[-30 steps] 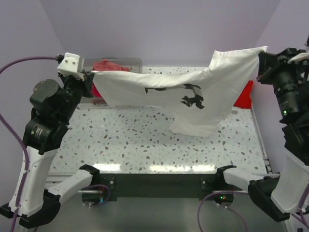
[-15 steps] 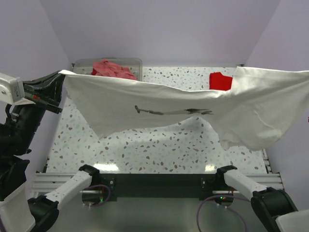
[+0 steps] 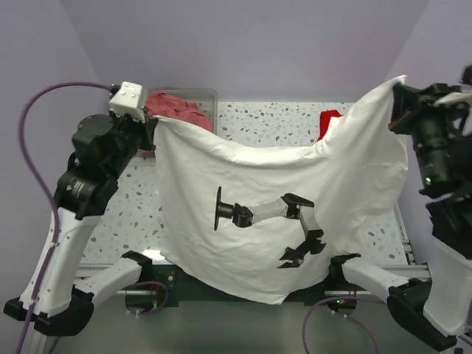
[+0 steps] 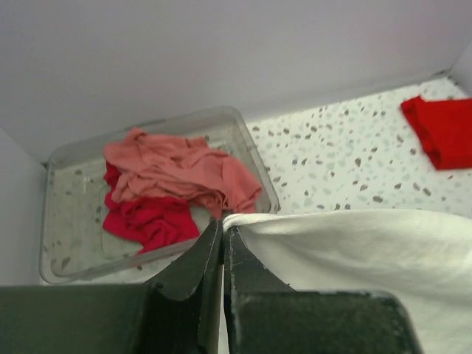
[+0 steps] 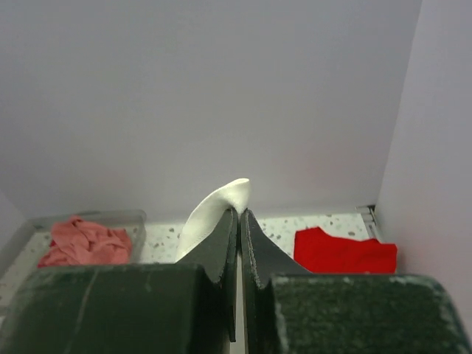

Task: Fold and stack the t-shirts
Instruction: Flatten the tshirt out, then fold the tshirt

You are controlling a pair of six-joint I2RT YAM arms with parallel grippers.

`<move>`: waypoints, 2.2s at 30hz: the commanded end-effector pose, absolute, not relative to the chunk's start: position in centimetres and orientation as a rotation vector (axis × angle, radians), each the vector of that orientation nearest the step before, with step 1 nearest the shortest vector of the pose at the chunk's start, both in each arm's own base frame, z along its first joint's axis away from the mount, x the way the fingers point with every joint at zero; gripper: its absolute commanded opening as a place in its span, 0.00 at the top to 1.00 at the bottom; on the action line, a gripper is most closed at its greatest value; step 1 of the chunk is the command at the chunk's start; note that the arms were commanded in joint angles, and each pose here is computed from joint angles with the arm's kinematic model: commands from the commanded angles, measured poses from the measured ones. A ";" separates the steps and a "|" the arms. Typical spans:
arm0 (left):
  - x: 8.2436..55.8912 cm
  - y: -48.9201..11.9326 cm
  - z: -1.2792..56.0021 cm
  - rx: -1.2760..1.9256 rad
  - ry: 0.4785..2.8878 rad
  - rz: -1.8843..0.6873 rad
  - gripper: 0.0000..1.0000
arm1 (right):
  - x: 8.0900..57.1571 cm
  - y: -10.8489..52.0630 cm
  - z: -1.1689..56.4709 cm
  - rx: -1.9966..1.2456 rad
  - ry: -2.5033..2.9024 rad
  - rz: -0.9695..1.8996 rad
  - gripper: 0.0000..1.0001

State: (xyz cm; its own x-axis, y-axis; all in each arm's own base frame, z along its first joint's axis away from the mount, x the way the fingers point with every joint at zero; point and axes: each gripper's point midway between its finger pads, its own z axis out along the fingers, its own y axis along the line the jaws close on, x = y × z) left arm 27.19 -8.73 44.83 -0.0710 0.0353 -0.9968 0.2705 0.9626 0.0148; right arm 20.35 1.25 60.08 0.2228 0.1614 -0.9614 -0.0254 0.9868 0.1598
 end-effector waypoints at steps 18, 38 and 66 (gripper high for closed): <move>42.8 -7.9 39.4 -0.053 1.711 0.019 0.00 | 54.4 1.5 34.0 0.251 1.998 0.108 0.01; 31.3 -6.2 13.5 -0.493 2.114 -0.027 0.00 | 37.0 12.0 16.5 0.147 2.295 0.398 0.02; 27.6 -7.8 3.3 -0.557 2.315 0.107 0.00 | 41.0 12.3 1.7 0.226 2.608 0.088 0.05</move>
State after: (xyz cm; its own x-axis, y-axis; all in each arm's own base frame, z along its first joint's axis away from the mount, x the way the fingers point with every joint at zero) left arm 26.69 -7.85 3.59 -0.6396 -0.3680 -0.6749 -0.4137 0.9048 -0.1013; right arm 40.58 13.55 2.67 -0.8472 0.1741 -0.5020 0.0915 0.9785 0.1851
